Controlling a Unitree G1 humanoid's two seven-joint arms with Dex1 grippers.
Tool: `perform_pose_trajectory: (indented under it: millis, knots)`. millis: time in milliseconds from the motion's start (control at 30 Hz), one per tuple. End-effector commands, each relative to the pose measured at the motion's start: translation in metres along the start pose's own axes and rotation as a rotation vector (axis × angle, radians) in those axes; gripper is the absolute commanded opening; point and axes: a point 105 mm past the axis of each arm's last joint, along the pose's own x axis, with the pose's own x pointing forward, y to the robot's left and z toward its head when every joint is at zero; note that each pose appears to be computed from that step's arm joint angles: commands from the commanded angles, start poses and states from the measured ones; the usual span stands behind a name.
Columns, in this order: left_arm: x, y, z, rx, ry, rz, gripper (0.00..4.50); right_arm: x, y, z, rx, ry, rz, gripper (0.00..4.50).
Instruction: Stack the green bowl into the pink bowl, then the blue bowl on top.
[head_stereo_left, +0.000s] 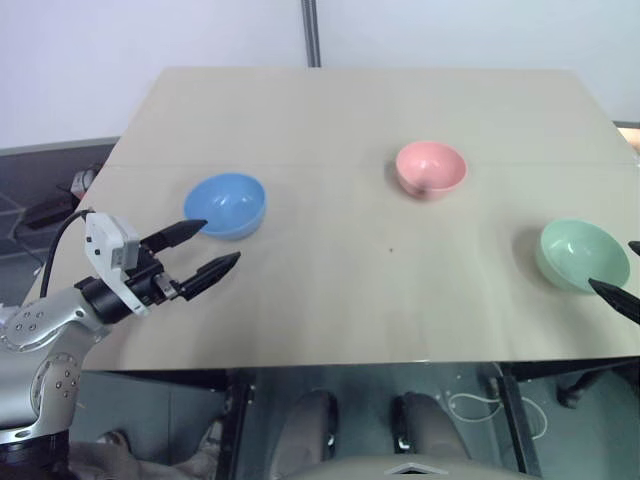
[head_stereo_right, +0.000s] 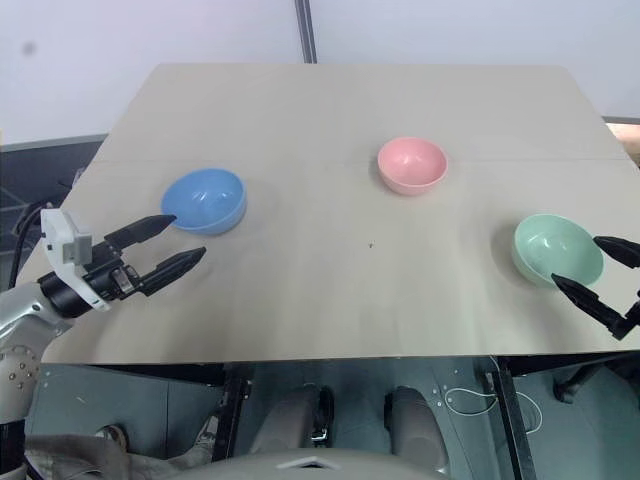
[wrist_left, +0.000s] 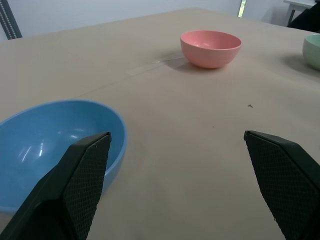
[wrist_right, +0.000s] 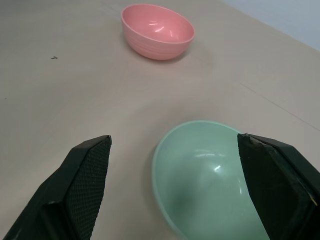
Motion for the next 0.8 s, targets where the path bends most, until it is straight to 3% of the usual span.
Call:
perform_pose_trajectory:
  millis: [33,300,467,667,800]
  knots:
    - [0.001,0.002,0.012,0.031,-0.027,-0.003,4.50,0.004,-0.002,0.017,-0.039,-0.041,0.002,4.37]
    - [0.016,-0.018,0.022,0.032,-0.107,-0.140,4.50,0.049,0.010,0.018,-0.067,-0.050,0.002,4.37]
    - [0.034,-0.035,0.029,0.020,-0.181,-0.206,4.50,0.124,0.033,0.026,-0.069,-0.084,0.113,4.37]
    - [0.042,-0.049,0.027,-0.018,-0.209,-0.220,4.50,0.217,0.048,0.044,-0.228,-0.145,0.206,4.37]
    - [0.041,-0.055,0.026,-0.026,-0.212,-0.210,4.50,0.251,0.047,0.037,-0.298,-0.099,0.231,4.37]
